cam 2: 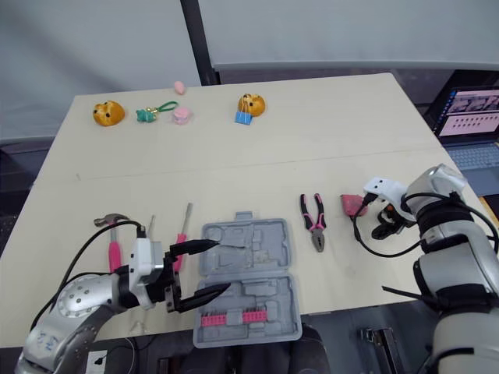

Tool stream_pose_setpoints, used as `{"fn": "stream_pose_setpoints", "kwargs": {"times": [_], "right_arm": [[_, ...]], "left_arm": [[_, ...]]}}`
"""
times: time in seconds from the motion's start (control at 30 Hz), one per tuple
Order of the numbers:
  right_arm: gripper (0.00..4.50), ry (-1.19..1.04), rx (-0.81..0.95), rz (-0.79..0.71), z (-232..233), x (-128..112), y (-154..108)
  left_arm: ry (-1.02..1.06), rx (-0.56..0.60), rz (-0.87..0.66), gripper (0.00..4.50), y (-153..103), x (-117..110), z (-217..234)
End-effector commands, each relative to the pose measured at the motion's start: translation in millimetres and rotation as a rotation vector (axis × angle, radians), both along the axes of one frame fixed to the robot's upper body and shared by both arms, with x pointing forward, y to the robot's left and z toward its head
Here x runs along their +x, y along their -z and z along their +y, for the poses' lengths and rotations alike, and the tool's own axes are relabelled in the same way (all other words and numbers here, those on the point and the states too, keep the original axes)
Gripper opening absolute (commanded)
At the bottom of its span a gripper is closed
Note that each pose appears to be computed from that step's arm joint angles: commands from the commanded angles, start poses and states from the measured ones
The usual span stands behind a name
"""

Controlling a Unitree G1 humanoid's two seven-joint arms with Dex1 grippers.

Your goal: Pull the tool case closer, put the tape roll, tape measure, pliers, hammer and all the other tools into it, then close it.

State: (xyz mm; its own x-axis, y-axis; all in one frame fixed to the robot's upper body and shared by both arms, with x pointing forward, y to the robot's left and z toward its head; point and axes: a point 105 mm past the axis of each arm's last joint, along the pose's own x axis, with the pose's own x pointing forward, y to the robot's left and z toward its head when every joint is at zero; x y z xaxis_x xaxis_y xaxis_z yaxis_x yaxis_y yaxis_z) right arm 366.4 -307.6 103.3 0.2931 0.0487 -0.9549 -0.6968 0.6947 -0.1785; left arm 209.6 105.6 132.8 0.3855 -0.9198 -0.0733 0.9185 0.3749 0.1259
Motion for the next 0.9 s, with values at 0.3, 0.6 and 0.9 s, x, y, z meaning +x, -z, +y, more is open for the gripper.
{"fn": "stream_pose_setpoints", "kwargs": {"times": [0.3, 0.6, 0.9], "right_arm": [[0.63, 0.000, 0.004, -0.047, 1.0, 5.9, -8.5], [0.03, -0.013, -0.013, -0.083, -2.0, 7.5, -25.9], [0.03, -0.207, 0.061, -0.210, 58.5, -20.7, -84.1]], "left_arm": [[0.022, -0.015, -0.036, 4.50, -10.9, -2.8, -4.6], [0.024, -0.020, -0.031, 4.50, -12.3, 0.9, 1.5], [-0.033, -0.031, 0.020, 4.50, -23.9, 20.6, 53.3]]}}
